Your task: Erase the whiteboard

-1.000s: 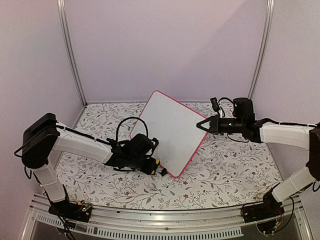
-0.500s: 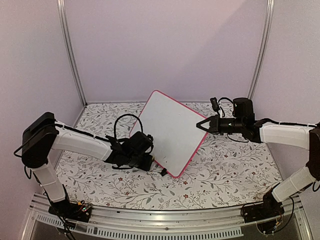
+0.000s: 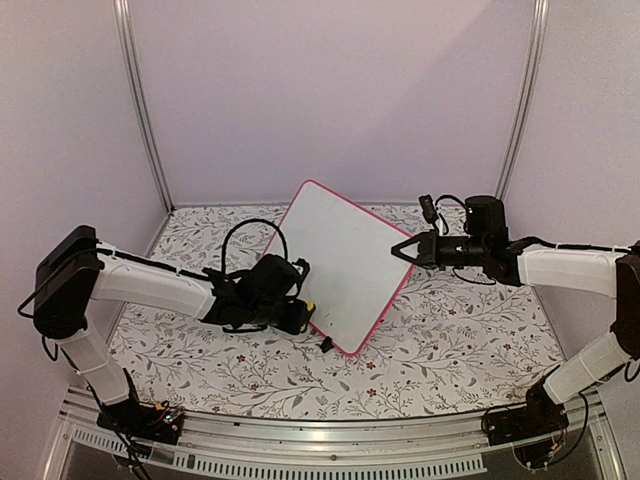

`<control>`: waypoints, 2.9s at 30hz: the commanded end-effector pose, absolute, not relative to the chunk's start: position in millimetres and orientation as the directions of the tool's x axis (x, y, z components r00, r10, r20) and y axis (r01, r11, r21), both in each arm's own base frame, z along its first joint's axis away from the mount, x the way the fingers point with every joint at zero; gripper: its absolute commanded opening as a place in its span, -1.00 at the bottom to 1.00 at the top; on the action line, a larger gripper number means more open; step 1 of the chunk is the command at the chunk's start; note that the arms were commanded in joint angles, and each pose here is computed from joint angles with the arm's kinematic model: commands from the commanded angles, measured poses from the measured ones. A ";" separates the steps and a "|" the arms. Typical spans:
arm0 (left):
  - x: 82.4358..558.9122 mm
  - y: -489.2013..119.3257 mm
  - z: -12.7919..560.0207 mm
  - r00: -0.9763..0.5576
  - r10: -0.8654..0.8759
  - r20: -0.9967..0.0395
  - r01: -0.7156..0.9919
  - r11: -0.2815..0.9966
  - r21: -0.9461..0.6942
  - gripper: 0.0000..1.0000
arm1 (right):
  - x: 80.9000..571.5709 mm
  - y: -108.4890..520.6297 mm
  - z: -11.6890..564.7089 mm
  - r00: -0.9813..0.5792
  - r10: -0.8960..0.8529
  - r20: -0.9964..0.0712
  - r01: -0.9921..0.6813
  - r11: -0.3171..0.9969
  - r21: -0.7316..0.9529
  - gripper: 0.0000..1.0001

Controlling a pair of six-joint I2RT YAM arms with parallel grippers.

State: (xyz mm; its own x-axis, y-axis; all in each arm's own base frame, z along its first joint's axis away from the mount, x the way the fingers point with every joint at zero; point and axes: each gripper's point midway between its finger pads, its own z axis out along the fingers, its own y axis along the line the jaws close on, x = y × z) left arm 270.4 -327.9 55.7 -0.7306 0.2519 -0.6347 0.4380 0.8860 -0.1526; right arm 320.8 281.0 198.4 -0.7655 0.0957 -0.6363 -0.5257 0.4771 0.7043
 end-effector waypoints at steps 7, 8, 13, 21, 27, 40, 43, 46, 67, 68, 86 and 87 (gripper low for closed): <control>242.1 -378.3 79.4 -0.629 0.324 -0.707 0.625 0.751 -0.211 -1.00 | 318.2 294.5 218.7 -0.720 0.086 -0.689 -0.608 0.401 0.685 -1.00; 241.7 -378.3 76.8 -0.631 0.329 -0.702 0.625 0.753 -0.209 -1.00 | 318.2 294.5 218.7 -0.720 0.086 -0.689 -0.608 0.401 0.685 -1.00; 241.5 -367.7 45.9 -0.682 0.385 -0.622 0.587 0.796 -0.151 -1.00 | 317.6 294.7 217.1 -0.722 0.085 -0.687 -0.606 0.402 0.686 -1.00; 236.7 -349.4 13.9 -0.738 0.414 -0.533 0.536 0.839 -0.092 -1.00 | 317.3 295.1 216.8 -0.723 0.083 -0.686 -0.606 0.402 0.687 -1.00; 229.9 -325.9 5.7 -0.766 0.401 -0.503 0.494 0.867 -0.060 -1.00 | 317.3 295.0 215.8 -0.723 0.083 -0.686 -0.605 0.404 0.686 -1.00; 232.8 -326.6 27.8 -0.740 0.375 -0.559 0.495 0.866 -0.074 -1.00 | 315.5 297.0 216.0 -0.725 0.080 -0.684 -0.605 0.399 0.689 -1.00; 234.5 -338.9 42.8 -0.707 0.378 -0.597 0.529 0.843 -0.092 -1.00 | 315.4 296.7 217.7 -0.722 0.083 -0.687 -0.607 0.400 0.687 -1.00; 234.6 -349.7 52.5 -0.681 0.388 -0.621 0.558 0.824 -0.098 -1.00 | 314.9 296.9 217.4 -0.723 0.082 -0.686 -0.607 0.400 0.687 -1.00; 226.6 -376.2 52.0 -0.626 0.430 -0.650 0.634 0.766 -0.103 -1.00 | 317.6 297.9 210.1 -0.732 0.074 -0.678 -0.597 0.411 0.689 -1.00; 226.5 -376.7 49.5 -0.627 0.436 -0.646 0.635 0.766 -0.100 -1.00 | 317.6 297.7 209.9 -0.732 0.074 -0.677 -0.596 0.411 0.689 -1.00; 245.0 -312.4 25.1 -0.721 0.414 -0.555 0.418 0.900 0.127 -1.00 | 318.0 298.0 214.7 -0.730 0.075 -0.680 -0.599 0.410 0.688 -1.00; 244.7 -309.2 25.0 -0.724 0.411 -0.554 0.413 0.902 0.130 -1.00 | 317.9 298.1 215.5 -0.728 0.076 -0.681 -0.600 0.409 0.687 -1.00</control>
